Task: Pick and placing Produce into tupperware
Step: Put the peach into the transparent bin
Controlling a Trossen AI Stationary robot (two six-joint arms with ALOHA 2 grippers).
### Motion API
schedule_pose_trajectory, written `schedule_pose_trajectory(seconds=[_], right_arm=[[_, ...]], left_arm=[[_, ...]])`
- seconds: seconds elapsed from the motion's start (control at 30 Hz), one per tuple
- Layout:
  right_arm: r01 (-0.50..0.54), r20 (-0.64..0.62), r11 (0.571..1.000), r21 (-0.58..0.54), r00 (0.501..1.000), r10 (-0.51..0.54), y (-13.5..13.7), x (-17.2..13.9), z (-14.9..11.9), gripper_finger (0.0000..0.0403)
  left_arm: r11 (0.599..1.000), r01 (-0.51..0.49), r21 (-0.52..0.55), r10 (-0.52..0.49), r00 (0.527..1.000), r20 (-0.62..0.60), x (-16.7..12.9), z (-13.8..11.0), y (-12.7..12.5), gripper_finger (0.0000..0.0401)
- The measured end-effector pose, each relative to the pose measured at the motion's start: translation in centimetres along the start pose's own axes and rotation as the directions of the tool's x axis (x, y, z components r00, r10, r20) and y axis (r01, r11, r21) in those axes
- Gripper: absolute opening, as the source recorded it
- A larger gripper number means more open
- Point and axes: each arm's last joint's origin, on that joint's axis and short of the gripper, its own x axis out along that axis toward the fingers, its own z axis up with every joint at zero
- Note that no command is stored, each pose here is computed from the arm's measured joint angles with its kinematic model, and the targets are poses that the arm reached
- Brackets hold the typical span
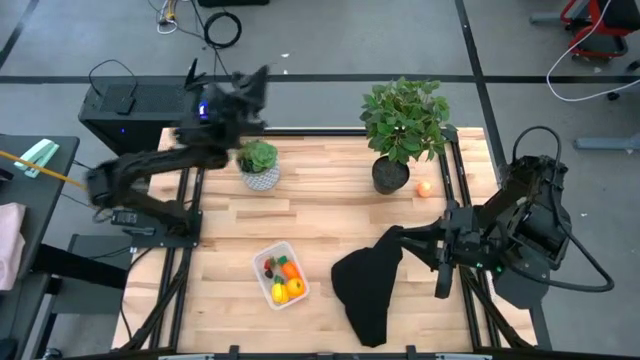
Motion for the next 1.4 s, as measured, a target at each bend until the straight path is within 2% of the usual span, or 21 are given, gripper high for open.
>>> schedule_pose_trajectory(seconds=[0.07, 0.17, 0.3, 0.4, 0.57, 0.7, 0.8, 0.9, 1.07, 1.27, 1.4], right_arm=[[0.007, 0.003, 1.0, -0.004, 1.0, -0.007, -0.1, 0.2, 0.2, 0.0093], [0.025, 0.008, 1.0, -0.012, 1.0, -0.025, -0.3, 0.5, 0.3, 0.0091], [0.051, 0.012, 0.998, -0.022, 0.999, -0.05, -0.7, 1.0, 0.5, 0.0092], [0.069, 0.01, 0.997, -0.036, 0.998, -0.069, -0.9, 1.3, 0.5, 0.0091], [0.082, 0.005, 0.996, -0.045, 0.997, -0.082, -1.2, 1.5, 0.5, 0.0089], [0.102, -0.005, 0.994, -0.032, 0.995, -0.103, -1.5, 1.4, 0.3, 0.0089], [0.115, -0.005, 0.993, -0.018, 0.993, -0.115, -1.7, 1.4, 0.2, 0.0087], [0.123, -0.002, 0.992, -0.012, 0.992, -0.123, -1.8, 1.6, 0.3, 0.0086], [0.128, 0.001, 0.992, 0.002, 0.992, -0.128, -1.8, 1.7, 0.4, 0.0087], [0.127, 0.001, 0.992, 0.013, 0.992, -0.127, -1.8, 1.7, 0.4, 0.0084], [0.129, -0.009, 0.992, 0.012, 0.992, -0.128, -1.9, 1.4, 0.1, 0.0084]], left_arm=[[0.999, -0.028, 0.019, 0.028, 0.999, -0.029, -2.0, 2.0, 0.0, 0.0001], [0.996, -0.062, 0.068, 0.072, 0.984, -0.165, -4.9, 3.6, -0.3, 0.0], [0.996, -0.019, 0.093, 0.051, 0.928, -0.368, -8.5, 5.0, -1.1, 0.0], [0.998, 0.008, 0.066, 0.024, 0.879, -0.476, -11.3, 5.1, -1.5, 0.0], [0.997, -0.052, -0.065, 0.015, 0.884, -0.468, -15.6, 5.6, -1.7, 0.0], [0.995, -0.073, -0.072, 0.032, 0.889, -0.457, -18.3, 5.7, -1.9, 0.0], [0.999, -0.011, -0.037, -0.007, 0.89, -0.457, -19.2, 6.0, -2.2, 0.0], [0.998, 0.036, -0.052, -0.057, 0.869, -0.492, -20.2, 5.6, -2.3, 0.0], [0.993, 0.026, -0.113, -0.082, 0.848, -0.523, -22.1, 4.7, -2.2, 0.0], [0.99, 0.048, -0.132, -0.111, 0.838, -0.534, -23.3, 4.4, -2.2, 0.0], [0.988, 0.004, -0.154, -0.094, 0.81, -0.579, -24.9, 3.1, -1.6, 0.0]])
